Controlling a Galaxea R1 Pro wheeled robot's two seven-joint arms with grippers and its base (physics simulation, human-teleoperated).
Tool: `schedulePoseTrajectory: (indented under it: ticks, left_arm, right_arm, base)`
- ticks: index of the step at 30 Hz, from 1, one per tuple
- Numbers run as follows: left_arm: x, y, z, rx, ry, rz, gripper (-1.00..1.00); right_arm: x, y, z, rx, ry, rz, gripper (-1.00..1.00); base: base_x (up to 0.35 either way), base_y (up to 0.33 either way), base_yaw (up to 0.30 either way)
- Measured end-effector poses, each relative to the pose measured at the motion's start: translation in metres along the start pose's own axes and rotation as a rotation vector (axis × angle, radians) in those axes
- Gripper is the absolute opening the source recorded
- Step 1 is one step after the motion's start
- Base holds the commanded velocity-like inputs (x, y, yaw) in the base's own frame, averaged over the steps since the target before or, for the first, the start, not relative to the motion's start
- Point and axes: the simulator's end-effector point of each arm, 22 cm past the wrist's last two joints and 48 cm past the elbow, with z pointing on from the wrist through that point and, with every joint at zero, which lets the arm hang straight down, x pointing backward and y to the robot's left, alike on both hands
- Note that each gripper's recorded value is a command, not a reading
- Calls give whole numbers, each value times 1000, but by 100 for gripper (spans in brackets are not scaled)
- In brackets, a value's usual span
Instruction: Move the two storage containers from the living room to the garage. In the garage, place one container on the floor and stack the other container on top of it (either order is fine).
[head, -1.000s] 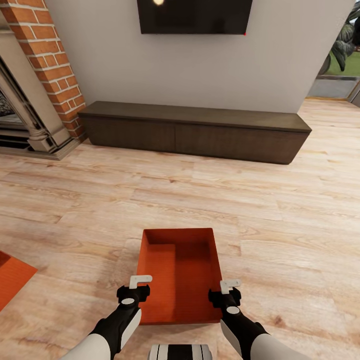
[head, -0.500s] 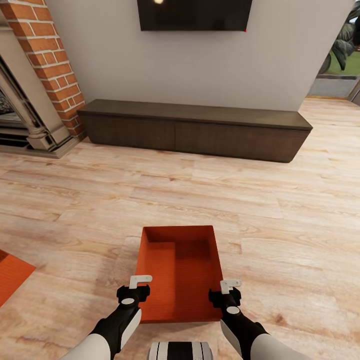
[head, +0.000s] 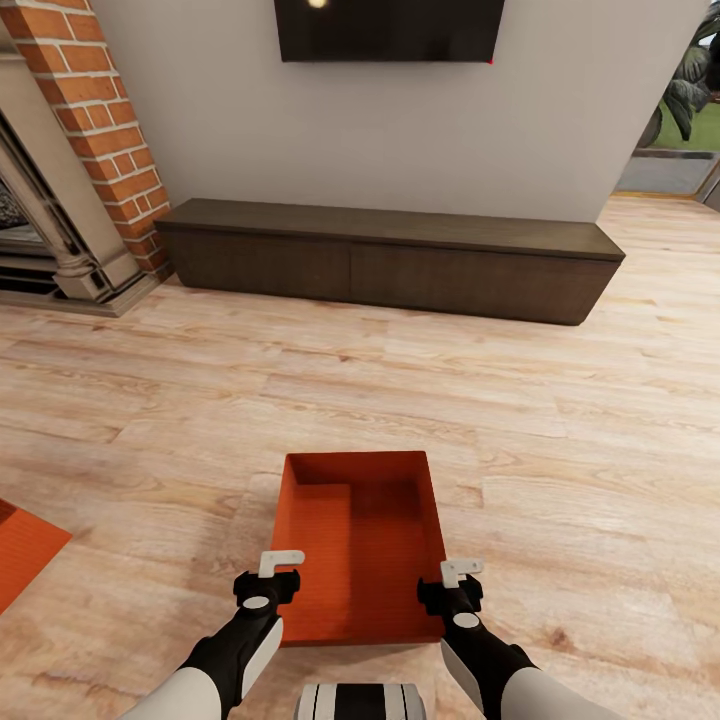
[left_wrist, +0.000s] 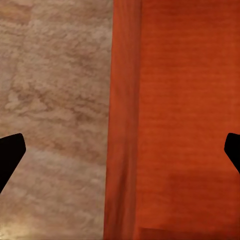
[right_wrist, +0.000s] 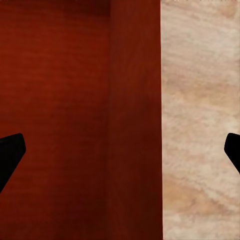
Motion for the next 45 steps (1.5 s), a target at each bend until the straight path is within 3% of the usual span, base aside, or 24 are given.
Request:
schedulePoseTrajectory:
  ticks: [16, 17, 36, 45]
  left_arm:
    - [2, 1, 0, -1, 5, 0, 100]
    - [2, 1, 0, -1, 6, 0, -100]
    - [3, 1, 0, -8, 8, -8, -100]
    - [-11, 4, -15, -9, 11, -6, -100]
  right_arm:
    - [1, 0, 0, 2, 5, 7, 100]
    - [1, 0, 0, 1, 6, 6, -100]
    - [0, 0, 0, 3, 3, 4, -100]
    - [-15, -3, -14, 3, 1, 6, -100]
  base:
    - [0, 0, 0]
    - [0, 0, 0]
    - [0, 0, 0]
    - [0, 0, 0]
